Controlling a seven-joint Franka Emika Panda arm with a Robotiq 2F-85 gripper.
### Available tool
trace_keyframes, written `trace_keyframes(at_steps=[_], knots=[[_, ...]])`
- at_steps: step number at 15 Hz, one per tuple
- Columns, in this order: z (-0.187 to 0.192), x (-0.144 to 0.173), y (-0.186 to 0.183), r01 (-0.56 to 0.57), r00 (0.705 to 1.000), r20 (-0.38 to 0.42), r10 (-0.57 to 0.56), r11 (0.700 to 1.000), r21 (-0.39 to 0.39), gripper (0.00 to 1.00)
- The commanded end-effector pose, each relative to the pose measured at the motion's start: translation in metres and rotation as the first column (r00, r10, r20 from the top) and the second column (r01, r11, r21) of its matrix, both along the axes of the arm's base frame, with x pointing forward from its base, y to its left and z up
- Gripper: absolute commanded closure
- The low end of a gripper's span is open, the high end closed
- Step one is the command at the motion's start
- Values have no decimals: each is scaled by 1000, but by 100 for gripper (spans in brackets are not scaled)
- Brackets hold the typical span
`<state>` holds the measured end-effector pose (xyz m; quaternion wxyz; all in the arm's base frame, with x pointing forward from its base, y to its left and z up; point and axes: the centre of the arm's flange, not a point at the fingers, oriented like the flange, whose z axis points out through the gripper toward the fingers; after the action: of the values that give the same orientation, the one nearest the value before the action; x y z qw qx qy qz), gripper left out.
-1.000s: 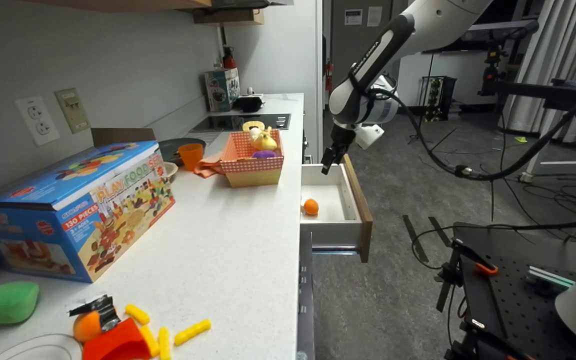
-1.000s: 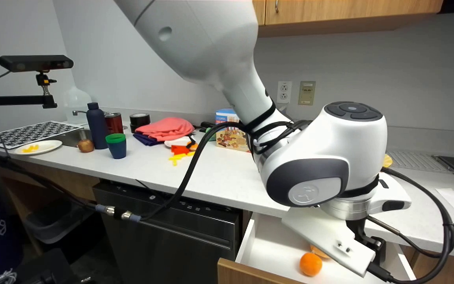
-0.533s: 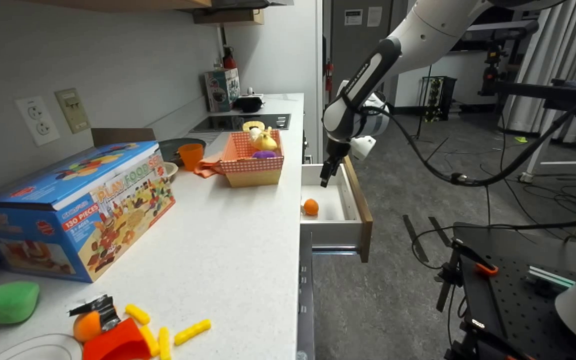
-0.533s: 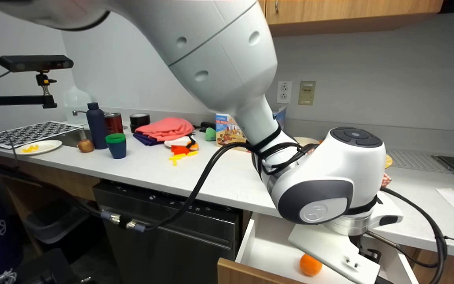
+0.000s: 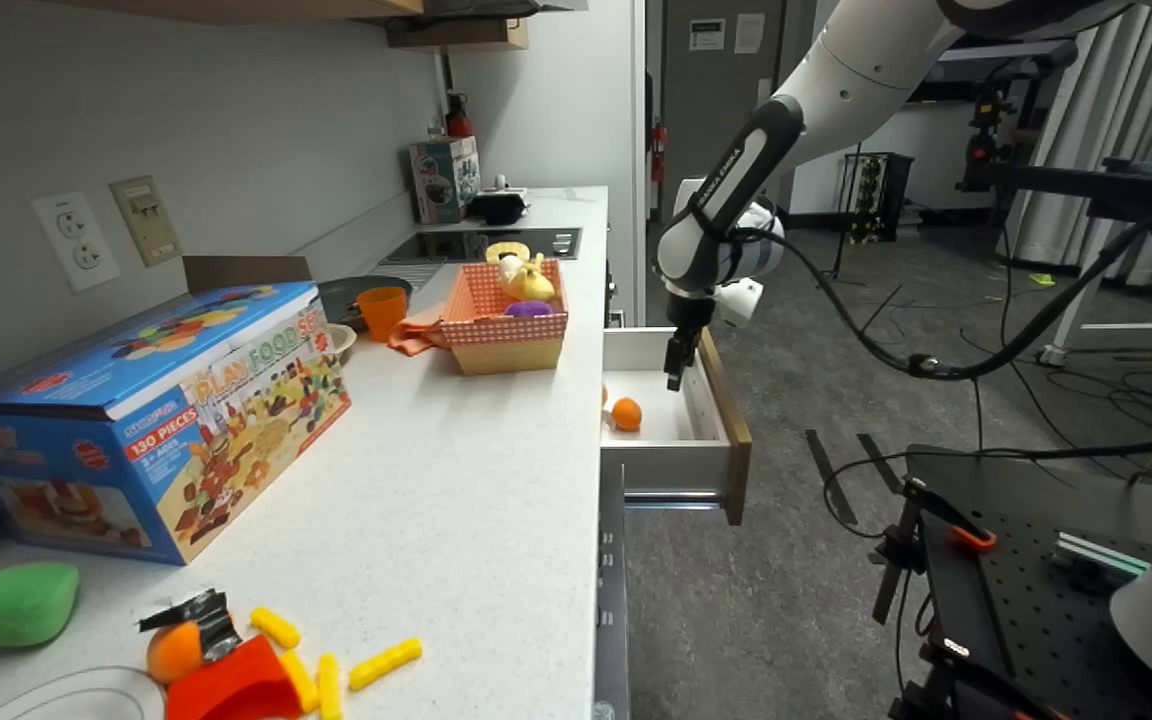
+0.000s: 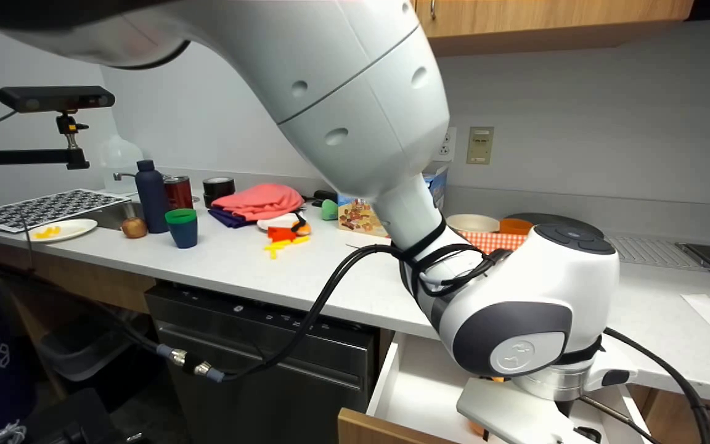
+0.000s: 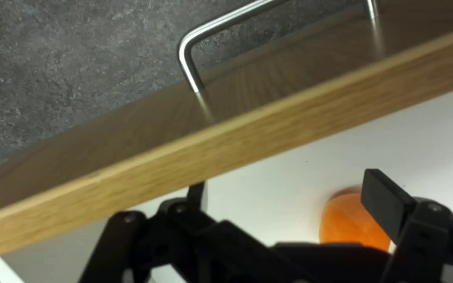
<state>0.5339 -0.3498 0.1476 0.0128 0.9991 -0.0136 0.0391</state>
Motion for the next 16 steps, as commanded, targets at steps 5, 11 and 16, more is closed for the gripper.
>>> trace_keyframes(at_steps=[5, 11, 16], knots=[[-18, -31, -22, 18, 970, -243, -14, 1000, 15, 0], [-42, -80, -17, 84, 918, -392, -55, 995, 58, 0], [-38, -102, -13, 74, 861, -503, -79, 997, -30, 0]])
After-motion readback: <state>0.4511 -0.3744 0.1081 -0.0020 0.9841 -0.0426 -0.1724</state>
